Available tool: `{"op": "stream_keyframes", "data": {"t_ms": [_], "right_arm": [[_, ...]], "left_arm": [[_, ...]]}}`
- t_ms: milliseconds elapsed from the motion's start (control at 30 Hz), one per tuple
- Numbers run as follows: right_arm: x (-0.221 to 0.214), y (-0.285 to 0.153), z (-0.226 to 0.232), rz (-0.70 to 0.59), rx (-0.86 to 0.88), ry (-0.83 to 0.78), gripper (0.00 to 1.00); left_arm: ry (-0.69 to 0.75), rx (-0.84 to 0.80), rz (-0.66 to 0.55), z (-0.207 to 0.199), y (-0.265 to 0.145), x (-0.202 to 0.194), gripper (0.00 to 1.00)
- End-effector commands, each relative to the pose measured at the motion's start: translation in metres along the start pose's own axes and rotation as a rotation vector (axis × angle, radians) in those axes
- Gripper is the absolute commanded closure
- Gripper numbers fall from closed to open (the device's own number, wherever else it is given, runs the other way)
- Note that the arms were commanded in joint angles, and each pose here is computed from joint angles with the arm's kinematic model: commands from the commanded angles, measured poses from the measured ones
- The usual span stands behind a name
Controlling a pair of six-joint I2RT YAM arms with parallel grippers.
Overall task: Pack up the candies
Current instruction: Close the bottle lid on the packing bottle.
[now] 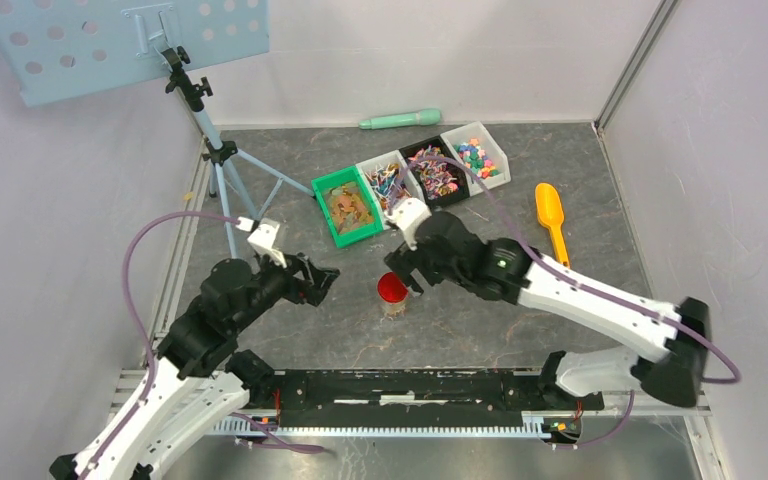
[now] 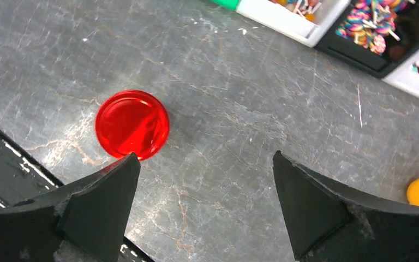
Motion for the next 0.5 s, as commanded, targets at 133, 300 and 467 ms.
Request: {"op": "stream_keyframes", "data": {"t_ms": [133,300,467], "right_arm": [[-0.003,-0.013,-0.021,-0.358,0.022,0.218,0.11],[-0.020,-0.001,-0.015,-0.376,0.117,0.258,0.36],[-0.023,0.013,0.001,-0.388,0.267,0.274,0.51]], "left_arm": [[-0.230,-0.248,0.190,-0.049,0.038,-0.020,0.25],[-0.275,-0.295,0.254,-0.056,0.058,-0.036,0.33],[-0.292,-0.309,0.271,-0.054,0.074,-0.050,0.41]]}}
Point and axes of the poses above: each gripper's point midway between its finger pads, its own y axis out along the fingers, its own z axis along the line the jaws close on, x = y × z, the point moved 3 cm from there along -y, back along the fingers, and after that the axes turned 3 degrees about -y, right-handed, at the moved point
